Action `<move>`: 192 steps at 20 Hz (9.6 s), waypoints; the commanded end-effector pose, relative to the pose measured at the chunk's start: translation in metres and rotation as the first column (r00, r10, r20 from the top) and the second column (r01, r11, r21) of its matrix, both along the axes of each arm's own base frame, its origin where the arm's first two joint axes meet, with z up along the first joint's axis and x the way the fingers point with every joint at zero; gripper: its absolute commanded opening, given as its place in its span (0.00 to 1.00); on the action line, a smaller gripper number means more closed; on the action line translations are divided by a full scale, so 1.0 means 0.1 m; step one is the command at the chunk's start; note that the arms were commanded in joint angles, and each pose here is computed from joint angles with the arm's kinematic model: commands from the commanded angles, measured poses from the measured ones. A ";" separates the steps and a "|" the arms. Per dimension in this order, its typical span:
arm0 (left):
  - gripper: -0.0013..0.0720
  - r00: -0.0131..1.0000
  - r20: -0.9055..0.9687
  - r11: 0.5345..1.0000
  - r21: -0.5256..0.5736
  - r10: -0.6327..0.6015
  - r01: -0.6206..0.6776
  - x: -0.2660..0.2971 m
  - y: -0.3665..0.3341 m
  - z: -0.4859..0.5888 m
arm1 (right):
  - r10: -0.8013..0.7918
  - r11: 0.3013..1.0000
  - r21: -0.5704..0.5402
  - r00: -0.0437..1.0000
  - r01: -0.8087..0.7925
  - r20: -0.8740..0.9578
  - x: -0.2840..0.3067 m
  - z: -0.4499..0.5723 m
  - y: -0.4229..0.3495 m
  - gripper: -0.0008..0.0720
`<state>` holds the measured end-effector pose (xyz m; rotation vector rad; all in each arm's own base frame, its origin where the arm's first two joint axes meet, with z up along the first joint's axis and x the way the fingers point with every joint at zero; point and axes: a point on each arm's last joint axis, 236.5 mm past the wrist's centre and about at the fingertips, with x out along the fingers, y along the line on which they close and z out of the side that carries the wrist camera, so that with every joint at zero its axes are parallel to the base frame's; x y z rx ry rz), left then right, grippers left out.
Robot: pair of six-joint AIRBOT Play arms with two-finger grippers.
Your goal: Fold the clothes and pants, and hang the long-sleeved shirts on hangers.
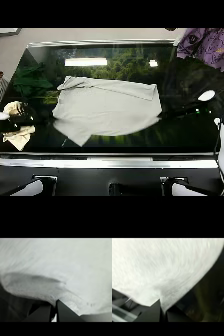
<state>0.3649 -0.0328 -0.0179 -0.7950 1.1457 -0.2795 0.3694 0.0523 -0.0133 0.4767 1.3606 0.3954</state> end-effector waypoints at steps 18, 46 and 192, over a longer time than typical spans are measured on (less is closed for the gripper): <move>0.03 0.409 0.911 0.669 0.268 0.058 -0.693 -1.69 0.59 5.35 | -0.078 0.930 -0.031 0.280 0.366 0.957 -1.61 5.23 -0.06 0.05; 0.04 0.942 0.319 0.858 0.508 -0.108 -0.074 2.80 0.39 0.32 | -0.162 0.900 -0.327 0.918 0.288 0.362 2.14 0.42 -0.85 0.05; 0.65 0.993 -0.015 0.937 0.329 -0.121 0.119 1.47 0.10 0.53 | -0.287 0.941 0.126 0.938 0.314 -0.193 0.57 -0.94 -0.88 0.94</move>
